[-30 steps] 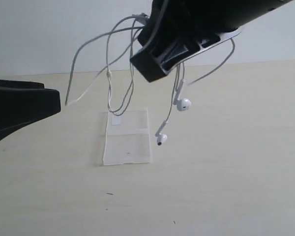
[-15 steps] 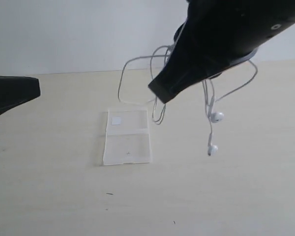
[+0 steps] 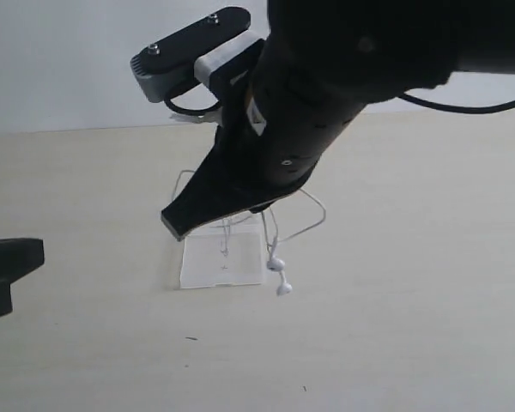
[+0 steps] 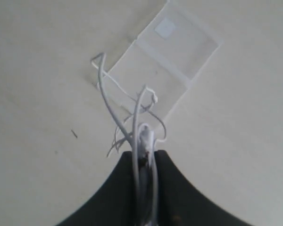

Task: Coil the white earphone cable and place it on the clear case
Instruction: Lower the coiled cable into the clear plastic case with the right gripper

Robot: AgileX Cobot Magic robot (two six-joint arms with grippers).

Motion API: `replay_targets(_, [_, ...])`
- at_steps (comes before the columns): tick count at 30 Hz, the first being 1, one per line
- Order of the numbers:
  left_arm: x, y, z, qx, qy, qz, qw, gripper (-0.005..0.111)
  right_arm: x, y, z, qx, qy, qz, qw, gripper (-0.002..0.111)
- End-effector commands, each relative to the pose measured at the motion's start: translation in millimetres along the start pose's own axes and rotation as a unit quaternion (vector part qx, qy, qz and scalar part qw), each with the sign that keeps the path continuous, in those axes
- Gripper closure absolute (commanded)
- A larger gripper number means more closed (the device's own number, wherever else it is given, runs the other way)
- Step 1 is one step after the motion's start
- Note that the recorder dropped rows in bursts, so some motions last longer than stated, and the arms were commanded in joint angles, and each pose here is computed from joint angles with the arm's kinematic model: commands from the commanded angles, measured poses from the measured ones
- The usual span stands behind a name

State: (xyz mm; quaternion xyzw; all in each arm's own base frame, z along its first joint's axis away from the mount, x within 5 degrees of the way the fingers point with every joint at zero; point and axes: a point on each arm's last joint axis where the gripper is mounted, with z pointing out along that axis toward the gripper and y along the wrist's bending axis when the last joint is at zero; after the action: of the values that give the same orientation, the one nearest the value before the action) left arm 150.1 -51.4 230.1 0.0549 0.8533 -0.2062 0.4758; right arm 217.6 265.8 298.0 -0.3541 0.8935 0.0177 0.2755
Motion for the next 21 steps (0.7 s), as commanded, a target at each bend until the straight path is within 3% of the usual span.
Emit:
replay_targets(1, [11, 3.8, 0, -0.009, 0.011, -0.011, 1.0, 0.107, -19, -1, 19, 0.01, -0.038, 0.036, 0.999, 0.108])
replay_targets(21, [21, 4.8, 0, -0.006, 0.028, -0.015, 0.999, 0.107, -72, -39, 93, 0.02, -0.036, 0.169, 0.985, 0.108])
